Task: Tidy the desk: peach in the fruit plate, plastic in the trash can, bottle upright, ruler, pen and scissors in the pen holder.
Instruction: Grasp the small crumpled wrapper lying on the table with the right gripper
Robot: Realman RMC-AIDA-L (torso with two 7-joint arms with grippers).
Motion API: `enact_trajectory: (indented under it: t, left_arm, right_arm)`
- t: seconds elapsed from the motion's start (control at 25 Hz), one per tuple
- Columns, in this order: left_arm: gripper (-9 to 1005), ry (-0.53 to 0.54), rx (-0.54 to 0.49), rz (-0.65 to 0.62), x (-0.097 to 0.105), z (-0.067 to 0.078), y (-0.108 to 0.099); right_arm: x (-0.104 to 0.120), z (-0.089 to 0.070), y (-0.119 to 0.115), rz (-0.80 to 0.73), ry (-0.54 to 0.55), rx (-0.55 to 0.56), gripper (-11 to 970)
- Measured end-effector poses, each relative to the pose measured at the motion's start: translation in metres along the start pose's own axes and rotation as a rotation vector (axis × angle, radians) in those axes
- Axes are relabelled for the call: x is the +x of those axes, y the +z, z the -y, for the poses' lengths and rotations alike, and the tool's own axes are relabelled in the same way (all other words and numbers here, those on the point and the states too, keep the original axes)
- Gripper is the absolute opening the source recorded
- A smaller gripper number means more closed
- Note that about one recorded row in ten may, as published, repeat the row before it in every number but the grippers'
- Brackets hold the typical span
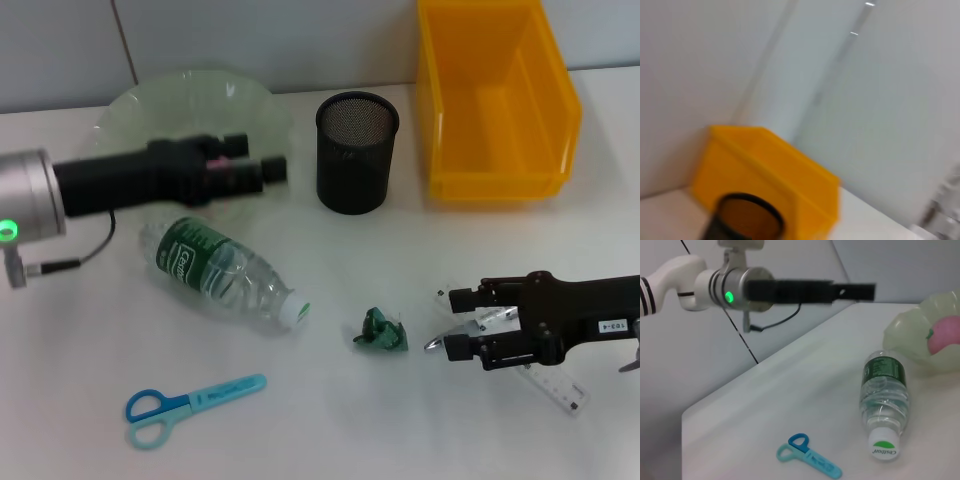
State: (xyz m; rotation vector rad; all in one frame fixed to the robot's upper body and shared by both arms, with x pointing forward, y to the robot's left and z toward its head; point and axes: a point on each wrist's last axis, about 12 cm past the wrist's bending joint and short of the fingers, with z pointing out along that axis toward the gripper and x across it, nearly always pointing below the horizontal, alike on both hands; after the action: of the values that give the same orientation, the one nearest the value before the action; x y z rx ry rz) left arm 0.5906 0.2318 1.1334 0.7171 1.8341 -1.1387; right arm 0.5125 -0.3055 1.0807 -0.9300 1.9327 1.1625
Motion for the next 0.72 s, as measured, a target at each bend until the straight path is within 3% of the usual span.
enact_trajectory:
  t: [0.08,0.16,0.28,0.32,0.44,0.6,0.64,0.72]
  left_arm:
    - [868,0.013,0.033,-0.011,0.005,0.004,-0.001]
    - [867,0.08,0.148,-0.046,0.026,0.017,-0.002]
    - [867,0.107,0.183,-0.047,0.033,0.021,-0.002]
    - [867,0.143,0.227,-0.054,0.046,0.026,-0.002]
    - [867,0.172,0.244,-0.086,0.065,0.028,-0.001]
    - [867,0.189,0.235,-0.094,0.073,0.028,-0.003]
    - [868,0.188,0.23,-0.094,0.074,0.028,-0.003]
    - [868,0.187,0.228,-0.095,0.074,0.027,-0.003]
  right_arm:
    - [-0.001,0.001,0.0,0.0,-0.004,0.002,791]
    - [-0.006,0.002,-0.001,-0.002,-0.014,0.006,791]
    - [-0.011,0.003,-0.002,-0.005,-0.019,0.011,791]
    - [-0.014,0.004,-0.003,-0.01,-0.022,0.014,790]
    - [-0.029,0.007,-0.009,-0.035,-0.033,0.039,790]
    - [-0.05,0.006,-0.012,-0.067,-0.054,0.043,790]
    - [-0.07,0.005,-0.011,-0.121,-0.063,0.041,790]
    - [-0.079,0.005,-0.01,-0.158,-0.066,0.044,790]
